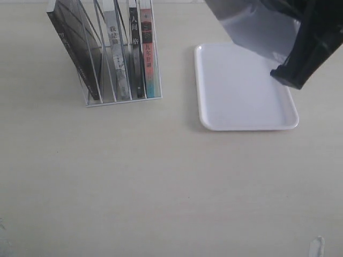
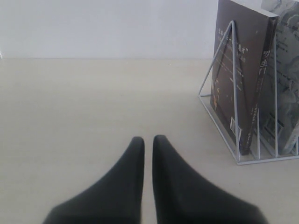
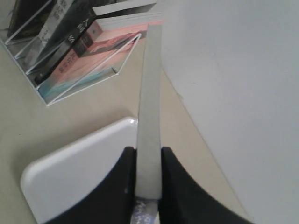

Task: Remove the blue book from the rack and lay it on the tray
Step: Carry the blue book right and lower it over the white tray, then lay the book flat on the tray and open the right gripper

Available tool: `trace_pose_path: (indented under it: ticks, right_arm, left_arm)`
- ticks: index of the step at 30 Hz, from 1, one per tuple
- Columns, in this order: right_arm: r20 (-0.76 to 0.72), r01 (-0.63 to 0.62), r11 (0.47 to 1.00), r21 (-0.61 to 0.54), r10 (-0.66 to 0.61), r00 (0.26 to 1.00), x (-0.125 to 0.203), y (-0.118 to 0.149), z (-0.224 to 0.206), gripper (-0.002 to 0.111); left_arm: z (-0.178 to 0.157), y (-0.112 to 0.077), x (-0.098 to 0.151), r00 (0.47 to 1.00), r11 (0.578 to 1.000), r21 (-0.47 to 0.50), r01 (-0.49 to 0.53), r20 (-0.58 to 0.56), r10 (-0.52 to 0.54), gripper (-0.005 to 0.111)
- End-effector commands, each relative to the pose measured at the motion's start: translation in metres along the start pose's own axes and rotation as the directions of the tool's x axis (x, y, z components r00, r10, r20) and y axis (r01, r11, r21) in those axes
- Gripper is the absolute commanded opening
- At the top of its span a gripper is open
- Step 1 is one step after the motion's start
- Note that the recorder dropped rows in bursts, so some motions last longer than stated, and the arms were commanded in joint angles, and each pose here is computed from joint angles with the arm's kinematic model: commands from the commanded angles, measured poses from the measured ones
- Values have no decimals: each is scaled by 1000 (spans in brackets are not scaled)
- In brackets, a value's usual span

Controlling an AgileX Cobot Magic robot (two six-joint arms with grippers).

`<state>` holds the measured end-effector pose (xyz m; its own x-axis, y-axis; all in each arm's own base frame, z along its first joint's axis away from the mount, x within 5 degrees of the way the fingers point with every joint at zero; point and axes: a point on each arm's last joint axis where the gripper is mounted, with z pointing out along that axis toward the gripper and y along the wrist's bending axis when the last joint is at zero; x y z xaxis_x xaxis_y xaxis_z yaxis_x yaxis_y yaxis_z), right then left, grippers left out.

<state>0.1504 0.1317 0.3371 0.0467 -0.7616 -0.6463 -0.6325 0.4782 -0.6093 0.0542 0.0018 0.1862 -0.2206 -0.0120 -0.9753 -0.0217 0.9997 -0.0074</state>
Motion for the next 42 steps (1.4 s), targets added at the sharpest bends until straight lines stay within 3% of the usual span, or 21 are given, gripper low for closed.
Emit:
trace_pose_path:
  ticks: [1,9,16,30,36,40,42]
  right_arm:
    - [116,-23,1000,-2,23,993,17,10,13,0]
    - [114,-83,996,14,81,990,56,11,45,0]
    - [182,-92,994,-58,101,978,56,20,79,0]
    - [64,47,995,-86,-41,997,73,27,96,0]
    - [74,-58,998,-38,61,995,94,10,113,0]
    - [24,-113,992,-58,115,993,106,13,125,0]
    - [-1,-214,976,-31,214,977,108,11,126,0]
  left_arm:
    - [0,0,1,1000,1000,8,-6,4,6,6]
    - [0,0,1,1000,1000,8,-6,4,6,6]
    - [0,0,1,1000,1000,8,-6,4,6,6]
    - [0,0,1,1000,1000,8,-6,4,6,6]
    - [0,0,1,1000,1000,8,-6,4,6,6]
    - [0,0,1,1000,1000,8,-6,4,6,6]
    - [0,0,1,1000,1000,8,-6,4,6,6]
